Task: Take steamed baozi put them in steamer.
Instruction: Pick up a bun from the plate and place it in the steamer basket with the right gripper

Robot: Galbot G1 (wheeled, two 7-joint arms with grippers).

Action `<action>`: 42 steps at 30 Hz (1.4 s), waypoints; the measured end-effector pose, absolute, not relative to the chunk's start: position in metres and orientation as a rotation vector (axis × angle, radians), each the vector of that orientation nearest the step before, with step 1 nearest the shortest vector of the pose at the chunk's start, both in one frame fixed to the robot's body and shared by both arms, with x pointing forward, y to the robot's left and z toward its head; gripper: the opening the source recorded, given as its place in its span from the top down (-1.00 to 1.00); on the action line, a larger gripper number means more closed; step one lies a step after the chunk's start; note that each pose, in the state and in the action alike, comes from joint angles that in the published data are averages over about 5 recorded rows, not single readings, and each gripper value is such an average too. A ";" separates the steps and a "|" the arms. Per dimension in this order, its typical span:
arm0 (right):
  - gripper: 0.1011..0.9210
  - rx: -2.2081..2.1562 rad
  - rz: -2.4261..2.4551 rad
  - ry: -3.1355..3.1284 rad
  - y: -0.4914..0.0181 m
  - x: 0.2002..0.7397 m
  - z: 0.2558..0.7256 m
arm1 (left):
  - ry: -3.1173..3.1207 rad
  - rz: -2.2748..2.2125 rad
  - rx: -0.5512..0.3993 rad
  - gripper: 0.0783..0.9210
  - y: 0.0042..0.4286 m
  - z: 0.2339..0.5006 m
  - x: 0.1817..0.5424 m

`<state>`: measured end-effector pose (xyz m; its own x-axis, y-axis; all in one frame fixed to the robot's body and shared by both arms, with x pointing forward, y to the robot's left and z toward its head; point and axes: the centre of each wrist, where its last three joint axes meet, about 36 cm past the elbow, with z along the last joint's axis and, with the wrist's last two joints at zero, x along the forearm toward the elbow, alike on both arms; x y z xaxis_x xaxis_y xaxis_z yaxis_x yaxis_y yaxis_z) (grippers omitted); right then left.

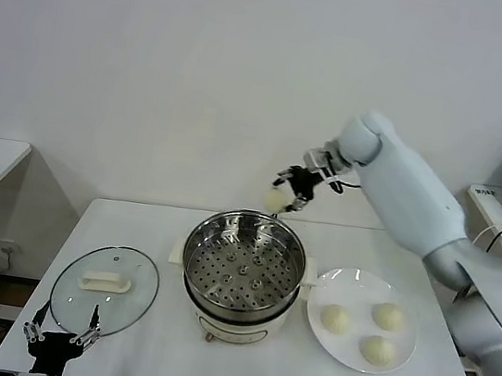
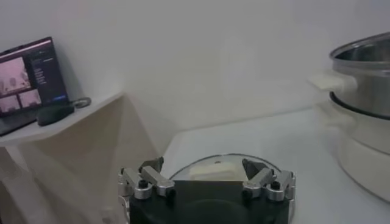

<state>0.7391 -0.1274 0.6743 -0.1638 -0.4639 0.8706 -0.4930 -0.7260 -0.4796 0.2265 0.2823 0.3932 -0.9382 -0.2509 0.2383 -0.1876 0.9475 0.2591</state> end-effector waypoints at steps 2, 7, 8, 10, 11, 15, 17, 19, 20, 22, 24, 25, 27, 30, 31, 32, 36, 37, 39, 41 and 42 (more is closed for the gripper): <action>-0.20 2.048 2.155 -1.060 -0.113 0.738 0.674 | -2.834 -0.337 0.329 -0.77 0.281 0.395 0.225; -0.20 2.083 2.309 -0.825 -0.080 0.732 0.671 | -2.842 -0.333 0.336 -0.77 0.281 0.399 0.224; -0.20 2.087 2.332 -0.782 -0.075 0.731 0.670 | -2.844 -0.331 0.337 -0.77 0.281 0.399 0.224; -0.20 2.093 2.368 -0.708 -0.065 0.729 0.668 | -2.847 -0.328 0.338 -0.77 0.281 0.400 0.224; -0.20 2.095 2.383 -0.674 -0.061 0.728 0.667 | -2.848 -0.326 0.338 -0.77 0.280 0.400 0.225; -0.20 2.103 2.415 -0.575 -0.052 0.727 0.659 | -2.851 -0.317 0.337 -0.77 0.280 0.401 0.225; -0.20 2.108 2.420 -0.538 -0.048 0.726 0.653 | -2.852 -0.317 0.337 -0.77 0.281 0.401 0.225; -0.20 2.115 2.423 -0.506 -0.045 0.726 0.647 | -2.854 -0.318 0.337 -0.77 0.282 0.402 0.225; -0.20 2.120 2.424 -0.491 -0.043 0.725 0.644 | -2.855 -0.318 0.337 -0.77 0.282 0.402 0.226; -0.20 2.128 2.426 -0.465 -0.040 0.724 0.639 | -2.857 -0.317 0.336 -0.77 0.282 0.402 0.226; -0.20 2.134 2.429 -0.442 -0.038 0.723 0.633 | -2.857 -0.315 0.336 -0.77 0.282 0.402 0.227; -0.20 2.136 2.429 -0.432 -0.037 0.722 0.630 | -2.857 -0.314 0.336 -0.77 0.282 0.402 0.227; -0.20 2.140 2.429 -0.415 -0.035 0.721 0.623 | -2.857 -0.312 0.337 -0.77 0.282 0.401 0.227; -0.20 2.145 2.425 -0.394 -0.032 0.720 0.614 | -2.855 -0.308 0.339 -0.77 0.283 0.400 0.228; -0.20 2.148 2.423 -0.389 -0.032 0.720 0.611 | -2.854 -0.307 0.339 -0.77 0.283 0.399 0.228; -0.20 2.150 2.421 -0.385 -0.031 0.720 0.608 | -2.854 -0.307 0.340 -0.77 0.283 0.399 0.228; -0.20 2.156 2.418 -0.377 -0.028 0.720 0.599 | -2.852 -0.304 0.341 -0.77 0.283 0.399 0.228; -0.20 2.156 2.417 -0.376 -0.027 0.720 0.597 | -2.853 -0.303 0.341 -0.77 0.284 0.399 0.228; -0.20 2.155 2.416 -0.376 -0.026 0.720 0.594 | -2.854 -0.302 0.342 -0.77 0.284 0.399 0.229; -0.22 2.150 2.412 -0.375 -0.027 0.720 0.592 | -2.855 -0.300 0.342 -0.77 0.283 0.399 0.229; -0.26 2.145 2.410 -0.377 -0.028 0.720 0.590 | -2.856 -0.299 0.342 -0.77 0.283 0.399 0.229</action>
<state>0.7200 -0.0275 0.5904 -0.1246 -0.2321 0.9647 -0.0735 -0.9674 -0.2423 0.2293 0.2831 0.3986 -0.9414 -0.2557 0.2200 -0.2045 0.9513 0.2305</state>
